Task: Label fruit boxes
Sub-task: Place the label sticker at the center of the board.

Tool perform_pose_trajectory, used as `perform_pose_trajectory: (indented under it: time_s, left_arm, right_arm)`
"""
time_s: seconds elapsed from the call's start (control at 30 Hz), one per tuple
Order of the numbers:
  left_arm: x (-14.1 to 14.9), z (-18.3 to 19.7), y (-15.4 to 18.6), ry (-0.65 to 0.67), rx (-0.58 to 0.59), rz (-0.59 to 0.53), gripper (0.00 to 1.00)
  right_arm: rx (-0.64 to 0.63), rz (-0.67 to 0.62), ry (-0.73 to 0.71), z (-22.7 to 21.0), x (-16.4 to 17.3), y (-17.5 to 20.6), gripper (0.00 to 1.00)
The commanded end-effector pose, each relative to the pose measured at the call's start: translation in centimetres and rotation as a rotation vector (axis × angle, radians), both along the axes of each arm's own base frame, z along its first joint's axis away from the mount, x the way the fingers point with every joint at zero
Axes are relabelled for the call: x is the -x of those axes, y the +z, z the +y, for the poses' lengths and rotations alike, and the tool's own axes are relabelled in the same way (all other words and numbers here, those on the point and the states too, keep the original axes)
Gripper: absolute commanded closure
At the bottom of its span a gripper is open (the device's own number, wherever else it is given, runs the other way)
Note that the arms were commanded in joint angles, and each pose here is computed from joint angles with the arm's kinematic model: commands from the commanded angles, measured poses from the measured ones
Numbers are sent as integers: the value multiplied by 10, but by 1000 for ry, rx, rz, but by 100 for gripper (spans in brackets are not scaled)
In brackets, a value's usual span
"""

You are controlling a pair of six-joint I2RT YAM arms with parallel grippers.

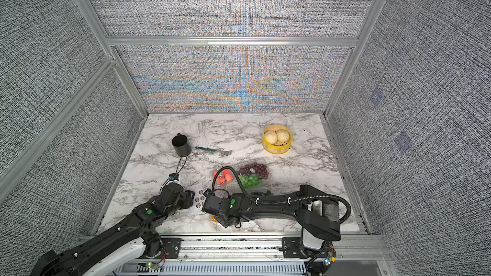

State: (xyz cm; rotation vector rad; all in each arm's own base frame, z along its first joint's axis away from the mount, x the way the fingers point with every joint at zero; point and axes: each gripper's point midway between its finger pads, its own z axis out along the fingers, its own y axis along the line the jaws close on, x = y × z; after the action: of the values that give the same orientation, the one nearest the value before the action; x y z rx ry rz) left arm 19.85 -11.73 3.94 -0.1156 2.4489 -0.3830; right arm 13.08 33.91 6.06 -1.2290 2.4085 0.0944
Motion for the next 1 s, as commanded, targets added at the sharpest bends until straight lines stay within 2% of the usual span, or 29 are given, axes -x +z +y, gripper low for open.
perform_pose_trajectory:
  time_s: [0.0,0.07,0.17,0.27,0.47,0.57,0.97]
  left_arm:
    - [0,-2,1,-7,13,-3,43]
    - [1,-2,1,-10,16,-4,43]
    - [1,-3,2,-13,25,-8,42]
    - [2,-4,0,-15,32,-4,42]
    - [2,-6,0,-17,39,-2,42]
    - [2,-6,-1,-19,40,1,42]
    - [2,-7,-4,-10,43,17,41]
  right_arm:
    - [17,1,8,-3,2,0,67]
    - [15,-5,9,-3,2,0,65]
    - [8,-8,6,-4,2,0,55]
    - [-15,-5,7,-1,3,3,51]
    - [-56,-36,-9,-1,-1,17,52]
    - [-77,6,23,5,7,16,52]
    - [-9,44,29,-1,14,-7,53]
